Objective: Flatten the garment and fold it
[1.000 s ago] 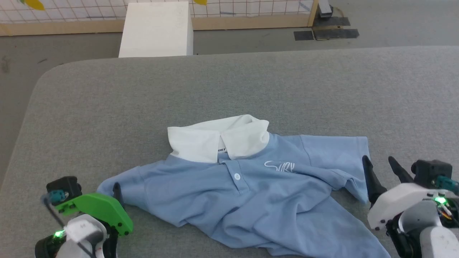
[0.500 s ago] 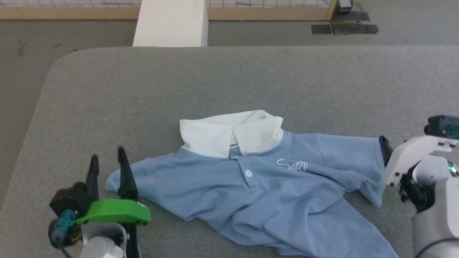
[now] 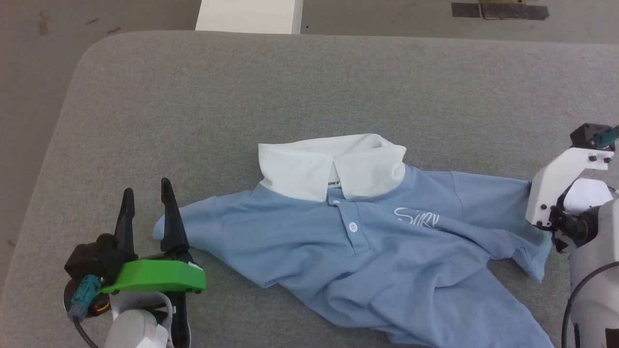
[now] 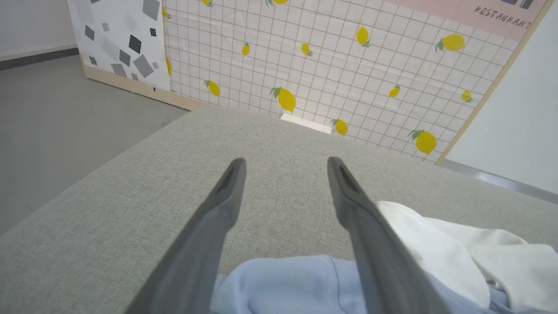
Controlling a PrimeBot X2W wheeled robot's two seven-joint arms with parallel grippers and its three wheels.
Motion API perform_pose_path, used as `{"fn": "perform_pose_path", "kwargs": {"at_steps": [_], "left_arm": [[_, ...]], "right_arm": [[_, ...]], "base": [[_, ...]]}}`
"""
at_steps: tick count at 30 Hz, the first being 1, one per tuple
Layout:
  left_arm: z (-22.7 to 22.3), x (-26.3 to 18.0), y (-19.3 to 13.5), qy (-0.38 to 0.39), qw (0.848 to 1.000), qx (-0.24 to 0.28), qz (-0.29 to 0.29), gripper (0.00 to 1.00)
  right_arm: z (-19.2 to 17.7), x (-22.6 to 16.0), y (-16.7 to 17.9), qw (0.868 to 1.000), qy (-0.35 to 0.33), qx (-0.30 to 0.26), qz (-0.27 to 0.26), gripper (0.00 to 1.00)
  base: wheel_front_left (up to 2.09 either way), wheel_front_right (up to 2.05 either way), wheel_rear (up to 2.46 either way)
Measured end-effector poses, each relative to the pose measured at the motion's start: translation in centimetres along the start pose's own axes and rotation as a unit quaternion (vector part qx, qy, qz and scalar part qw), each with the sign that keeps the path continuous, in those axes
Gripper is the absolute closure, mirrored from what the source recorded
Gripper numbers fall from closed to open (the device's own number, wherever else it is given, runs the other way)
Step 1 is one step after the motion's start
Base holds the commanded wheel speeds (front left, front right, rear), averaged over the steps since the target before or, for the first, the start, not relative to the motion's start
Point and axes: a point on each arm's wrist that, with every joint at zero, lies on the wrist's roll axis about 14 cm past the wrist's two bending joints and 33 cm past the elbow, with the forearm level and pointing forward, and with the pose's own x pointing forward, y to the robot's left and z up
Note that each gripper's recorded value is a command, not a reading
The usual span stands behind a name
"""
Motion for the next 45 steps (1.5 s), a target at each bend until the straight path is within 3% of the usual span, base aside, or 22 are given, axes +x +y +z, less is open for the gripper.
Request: {"fn": "perform_pose_path", "kwargs": {"at_steps": [8,15,18,21,29,30,31,32,35,40,42,45], "left_arm": [[-1.6,-0.4,-0.7,0.026,0.999,0.012,-0.02,0.0],[-5.7,1.4,-2.3,0.155,0.984,0.046,-0.076,0.0],[-7.4,2.7,-1.0,0.237,0.965,0.086,-0.068,0.0],[-9.5,2.6,0.4,0.326,0.937,0.111,-0.054,0.0],[-12.6,1.0,1.0,0.486,0.862,0.131,-0.056,0.0],[-12.7,0.8,1.0,0.502,0.853,0.131,-0.058,0.03],[-12.8,0.5,0.9,0.52,0.842,0.13,-0.063,0.81],[-12.9,0.4,0.8,0.53,0.835,0.13,-0.067,1.0],[-12.8,0.1,0.0,0.549,0.819,0.138,-0.091,1.0],[-11.8,0.9,-0.8,0.54,0.813,0.176,-0.127,1.0],[-10.5,2.7,-1.6,0.511,0.822,0.207,-0.146,1.0],[-6.5,7.6,-2.7,0.417,0.85,0.279,-0.163,1.0]], "right_arm": [[2.7,-2.3,-3.7,0.995,-0.091,-0.005,-0.039,1.0],[2.3,-3.9,-5.0,0.993,-0.104,-0.007,-0.049,1.0],[2.5,-4.3,-5.0,0.993,-0.111,-0.006,-0.048,1.0],[2.5,-4.4,-4.6,0.993,-0.114,-0.007,-0.043,1.0],[2.1,-4.0,-4.3,0.994,-0.106,-0.01,-0.037,1.0],[2.0,-4.0,-4.4,0.994,-0.105,-0.01,-0.038,1.0],[2.0,-4.0,-4.4,0.994,-0.105,-0.011,-0.038,1.0],[1.9,-4.0,-4.5,0.994,-0.104,-0.012,-0.038,1.0],[2.1,-4.0,-4.7,0.994,-0.102,-0.025,-0.042,1.0],[4.2,-4.4,-4.4,0.99,-0.116,-0.063,-0.043,1.0],[6.6,-5.0,-4.0,0.986,-0.138,-0.088,-0.043,1.0],[10.6,-6.2,-3.7,0.975,-0.174,-0.126,-0.051,1.0]], "base": [[0.0,0.0,0.0],[0.0,0.0,0.0],[0.0,0.0,0.0],[0.0,0.0,0.0],[0.0,0.0,0.0],[0.0,0.0,0.0],[0.0,0.0,0.0],[0.0,0.0,0.0],[0.0,0.0,0.0],[0.0,0.0,0.0],[0.0,0.0,0.0],[0.0,0.0,0.0]]}}
